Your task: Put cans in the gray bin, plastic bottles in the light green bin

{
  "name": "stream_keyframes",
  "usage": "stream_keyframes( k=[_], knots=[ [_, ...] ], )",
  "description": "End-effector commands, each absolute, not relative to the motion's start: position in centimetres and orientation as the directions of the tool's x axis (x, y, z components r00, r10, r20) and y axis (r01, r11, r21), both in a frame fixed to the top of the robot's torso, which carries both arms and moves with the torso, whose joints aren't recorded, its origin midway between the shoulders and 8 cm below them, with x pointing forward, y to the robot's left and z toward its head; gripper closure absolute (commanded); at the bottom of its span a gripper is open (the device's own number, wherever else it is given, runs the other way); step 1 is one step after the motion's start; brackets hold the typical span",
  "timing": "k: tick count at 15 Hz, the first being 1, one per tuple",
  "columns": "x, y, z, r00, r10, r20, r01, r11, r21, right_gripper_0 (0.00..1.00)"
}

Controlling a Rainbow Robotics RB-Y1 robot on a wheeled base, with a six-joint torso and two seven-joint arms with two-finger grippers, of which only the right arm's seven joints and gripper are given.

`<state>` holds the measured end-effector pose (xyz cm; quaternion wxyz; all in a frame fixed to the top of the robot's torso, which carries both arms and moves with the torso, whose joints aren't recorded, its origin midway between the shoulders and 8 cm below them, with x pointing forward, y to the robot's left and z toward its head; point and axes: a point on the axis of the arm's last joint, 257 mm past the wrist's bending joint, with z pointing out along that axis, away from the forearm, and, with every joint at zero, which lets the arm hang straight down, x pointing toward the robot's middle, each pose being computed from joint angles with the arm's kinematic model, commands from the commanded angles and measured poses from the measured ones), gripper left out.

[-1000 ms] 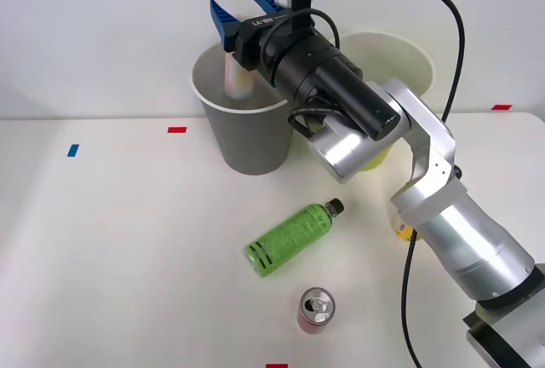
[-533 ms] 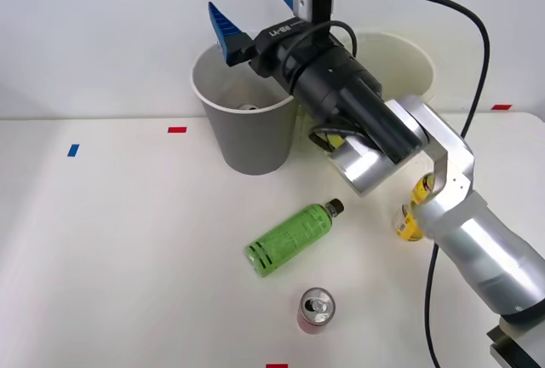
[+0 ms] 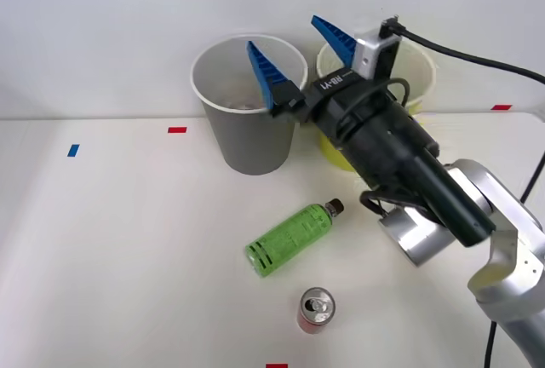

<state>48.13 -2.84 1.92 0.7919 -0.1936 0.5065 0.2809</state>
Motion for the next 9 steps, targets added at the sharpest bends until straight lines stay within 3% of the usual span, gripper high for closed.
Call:
stream_keyframes(
  k=[1, 9],
  knots=[
    [44.6, -6.6, 0.4, 0.332, 0.251, -0.909, -0.62, 0.784, -0.011, 0.0],
    [38.9, -17.2, -4.1, 0.302, 0.211, -0.93, -0.476, 0.878, 0.045, 0.0]
  ],
)
